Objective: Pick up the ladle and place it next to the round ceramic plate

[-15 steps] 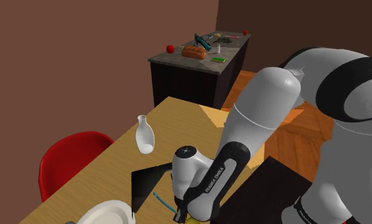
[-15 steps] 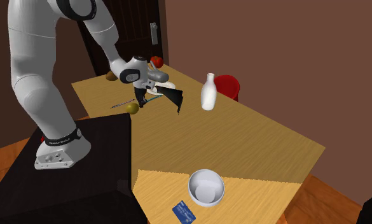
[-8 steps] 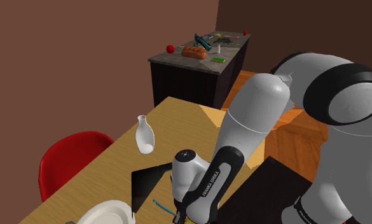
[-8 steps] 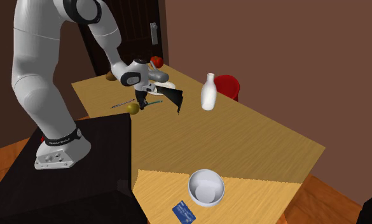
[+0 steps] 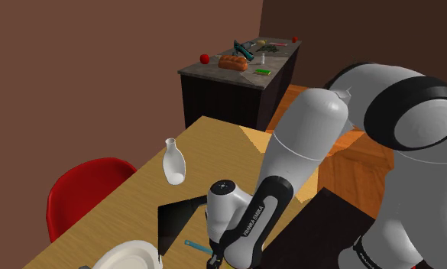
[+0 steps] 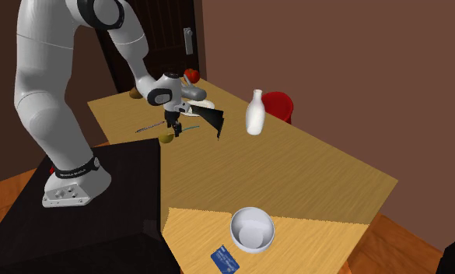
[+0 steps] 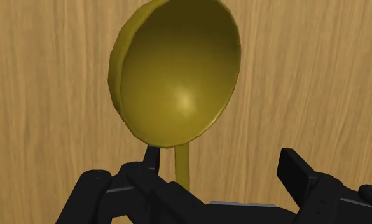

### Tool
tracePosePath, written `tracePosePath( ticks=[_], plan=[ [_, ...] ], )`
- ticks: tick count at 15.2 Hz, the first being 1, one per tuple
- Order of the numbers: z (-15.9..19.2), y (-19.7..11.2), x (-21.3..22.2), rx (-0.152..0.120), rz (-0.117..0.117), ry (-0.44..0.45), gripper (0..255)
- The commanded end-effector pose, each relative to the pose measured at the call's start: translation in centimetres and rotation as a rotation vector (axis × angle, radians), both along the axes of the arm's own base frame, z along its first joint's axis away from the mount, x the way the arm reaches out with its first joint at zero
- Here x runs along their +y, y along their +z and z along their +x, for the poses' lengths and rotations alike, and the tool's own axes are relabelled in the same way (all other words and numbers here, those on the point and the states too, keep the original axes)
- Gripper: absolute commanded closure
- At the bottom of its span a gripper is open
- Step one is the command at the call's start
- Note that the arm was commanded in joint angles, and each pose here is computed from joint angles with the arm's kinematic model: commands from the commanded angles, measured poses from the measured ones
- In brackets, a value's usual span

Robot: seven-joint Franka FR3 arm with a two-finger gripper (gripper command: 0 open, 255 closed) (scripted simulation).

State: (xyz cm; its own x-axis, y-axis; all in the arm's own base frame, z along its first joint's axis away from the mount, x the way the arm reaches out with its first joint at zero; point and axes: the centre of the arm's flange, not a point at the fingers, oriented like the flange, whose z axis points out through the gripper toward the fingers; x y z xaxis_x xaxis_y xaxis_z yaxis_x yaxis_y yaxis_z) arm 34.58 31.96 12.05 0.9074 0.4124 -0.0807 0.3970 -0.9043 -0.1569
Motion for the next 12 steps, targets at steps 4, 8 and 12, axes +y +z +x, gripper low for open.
tracePosePath(
  ticks=[4, 8, 12],
  plan=[
    [0.6, 3.8, -0.4, 0.0, 0.0, 0.0, 0],
    [0.7, 4.9, -0.6, 0.0, 0.0, 0.0, 0],
    [0.7, 4.9, -0.6, 0.0, 0.0, 0.0, 0]
  ],
)
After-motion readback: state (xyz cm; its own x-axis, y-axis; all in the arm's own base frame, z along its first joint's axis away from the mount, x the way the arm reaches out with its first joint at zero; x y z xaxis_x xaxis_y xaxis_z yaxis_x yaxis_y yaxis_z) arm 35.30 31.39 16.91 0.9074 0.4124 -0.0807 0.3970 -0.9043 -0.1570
